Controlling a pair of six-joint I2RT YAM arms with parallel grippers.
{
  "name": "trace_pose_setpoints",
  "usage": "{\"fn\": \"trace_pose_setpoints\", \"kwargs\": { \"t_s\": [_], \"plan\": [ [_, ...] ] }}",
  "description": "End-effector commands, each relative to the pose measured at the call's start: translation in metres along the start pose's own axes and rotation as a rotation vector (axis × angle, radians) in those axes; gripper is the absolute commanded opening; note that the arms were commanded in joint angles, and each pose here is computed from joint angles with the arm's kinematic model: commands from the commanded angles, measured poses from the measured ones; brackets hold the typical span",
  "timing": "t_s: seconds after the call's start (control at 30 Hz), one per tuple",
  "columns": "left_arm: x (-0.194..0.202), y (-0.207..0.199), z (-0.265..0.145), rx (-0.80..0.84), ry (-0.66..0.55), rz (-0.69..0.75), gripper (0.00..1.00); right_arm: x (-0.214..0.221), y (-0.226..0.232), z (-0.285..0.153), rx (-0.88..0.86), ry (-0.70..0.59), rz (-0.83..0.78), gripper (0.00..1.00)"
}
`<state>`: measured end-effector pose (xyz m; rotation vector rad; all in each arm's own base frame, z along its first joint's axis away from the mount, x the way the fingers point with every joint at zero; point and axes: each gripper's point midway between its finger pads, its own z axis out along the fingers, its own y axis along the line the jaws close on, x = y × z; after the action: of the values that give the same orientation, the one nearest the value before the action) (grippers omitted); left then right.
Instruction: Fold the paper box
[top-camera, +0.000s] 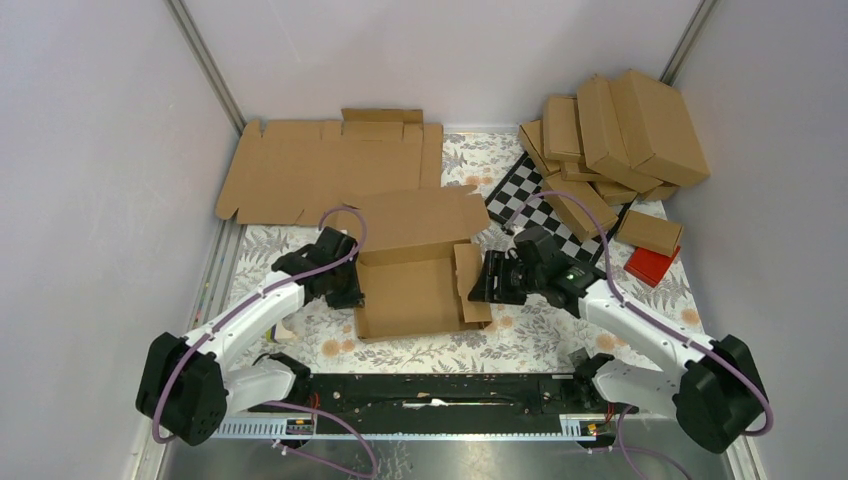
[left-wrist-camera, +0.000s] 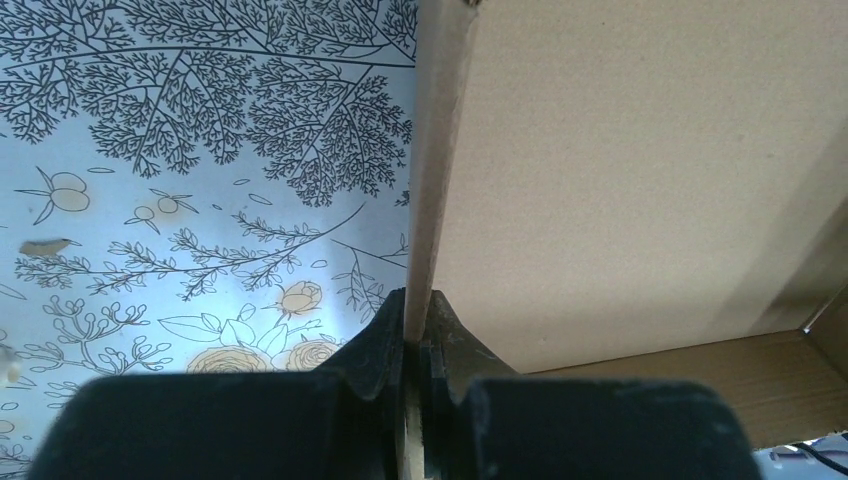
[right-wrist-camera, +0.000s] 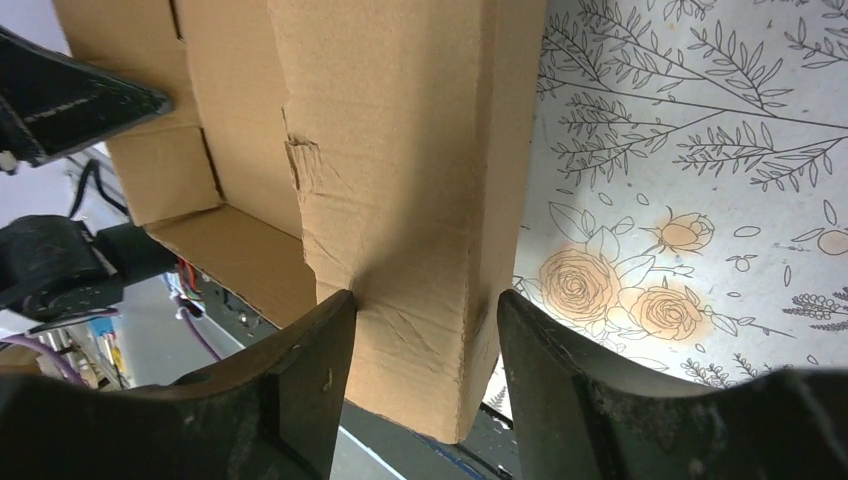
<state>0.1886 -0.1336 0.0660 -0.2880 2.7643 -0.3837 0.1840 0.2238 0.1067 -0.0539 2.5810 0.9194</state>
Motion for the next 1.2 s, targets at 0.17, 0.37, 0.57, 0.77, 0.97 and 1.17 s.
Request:
{"fn": "trace_pose_setpoints", "kwargs": {
  "t_s": [0.17, 0.37, 0.57, 0.77, 0.97, 1.17],
  "plan": [
    [-0.027, -0.012, 0.0, -0.021, -0.098, -0.016, 0.0, 0.009, -0.013, 0.024, 0.16, 0.036, -0.118, 0.63],
    [-0.026, -0.014, 0.002, -0.029, -0.096, -0.013, 0.0, 0.014, -0.014, 0.034, 0.224, 0.051, -0.168, 0.64],
    [-0.025, -0.016, 0.005, -0.021, -0.097, -0.006, 0.0, 0.018, -0.011, 0.05, 0.284, 0.085, -0.208, 0.64],
    [-0.024, -0.012, 0.005, -0.032, -0.103, -0.005, 0.0, 0.01, -0.04, 0.045, 0.493, 0.069, -0.246, 0.63],
    [-0.024, -0.011, 0.005, -0.037, -0.108, -0.006, 0.0, 0.004, -0.067, 0.038, 0.635, 0.056, -0.302, 0.5],
    [-0.023, -0.011, 0.005, -0.033, -0.102, -0.008, 0.0, -0.004, -0.077, 0.044, 0.707, 0.04, -0.322, 0.43]
  ]
}}
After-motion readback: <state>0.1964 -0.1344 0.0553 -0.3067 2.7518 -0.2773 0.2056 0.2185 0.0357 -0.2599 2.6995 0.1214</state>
